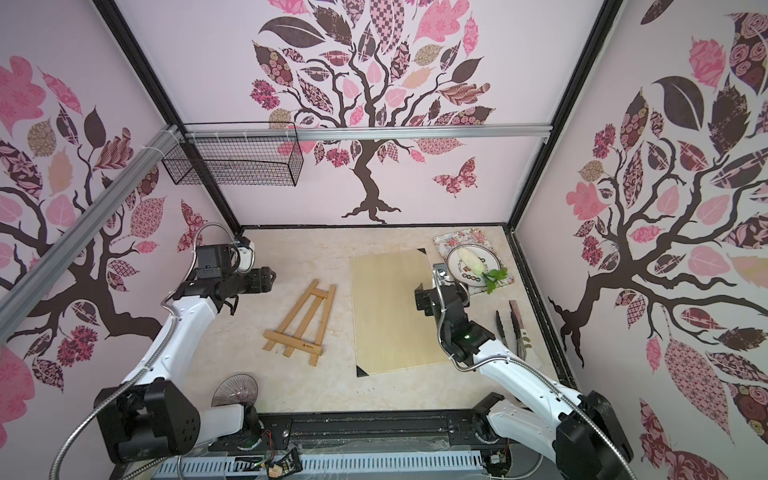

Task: Disassemble the easel
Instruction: Reset both arms

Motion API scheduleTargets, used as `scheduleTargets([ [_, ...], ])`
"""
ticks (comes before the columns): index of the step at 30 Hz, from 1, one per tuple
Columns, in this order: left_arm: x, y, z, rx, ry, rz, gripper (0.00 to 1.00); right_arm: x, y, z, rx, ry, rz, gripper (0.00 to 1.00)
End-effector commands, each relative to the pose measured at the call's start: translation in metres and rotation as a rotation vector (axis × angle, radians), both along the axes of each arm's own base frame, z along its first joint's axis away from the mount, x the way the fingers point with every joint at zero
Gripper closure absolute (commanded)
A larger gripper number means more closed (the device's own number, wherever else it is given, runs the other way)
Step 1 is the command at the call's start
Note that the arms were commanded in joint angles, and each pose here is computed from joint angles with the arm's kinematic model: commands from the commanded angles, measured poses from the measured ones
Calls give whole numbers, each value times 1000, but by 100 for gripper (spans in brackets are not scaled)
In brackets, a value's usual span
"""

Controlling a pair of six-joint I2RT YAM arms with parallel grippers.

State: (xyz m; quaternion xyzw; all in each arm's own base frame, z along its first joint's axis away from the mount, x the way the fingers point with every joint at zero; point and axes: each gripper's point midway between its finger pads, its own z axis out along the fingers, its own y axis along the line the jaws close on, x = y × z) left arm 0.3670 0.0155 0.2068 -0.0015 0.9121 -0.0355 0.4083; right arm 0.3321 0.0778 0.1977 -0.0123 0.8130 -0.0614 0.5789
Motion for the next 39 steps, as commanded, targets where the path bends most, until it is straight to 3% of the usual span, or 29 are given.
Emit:
scheduleTargets([
  [1, 2, 24, 10, 32, -144, 154, 17, -1, -41, 7, 41, -89, -120, 0],
  [7, -14, 40, 2, 10, -290, 297, 11, -5, -72, -28, 44, -101, -187, 0],
  [12, -18, 50, -29, 13, -264, 372, 10, 0, -74, -48, 34, -126, -184, 0],
  [14, -17, 52, -40, 23, -259, 376, 2, 4, -74, -55, 49, -127, -172, 0],
  [16, -16, 54, -47, 32, -268, 387, 2, 7, -74, -58, 51, -145, -167, 0],
  [23, -13, 57, -63, 42, -410, 393, 2, 19, -72, -59, 43, -192, -133, 0],
  [27, -11, 57, -78, 34, -431, 390, 2, 23, -79, -54, 64, -235, -137, 0],
  [34, 5, 52, -74, 47, -483, 344, 2, 26, -96, -58, 143, -257, -184, 0],
  [39, 17, 38, -83, 30, -533, 276, 2, 32, -84, -68, 136, -243, -109, 0],
])
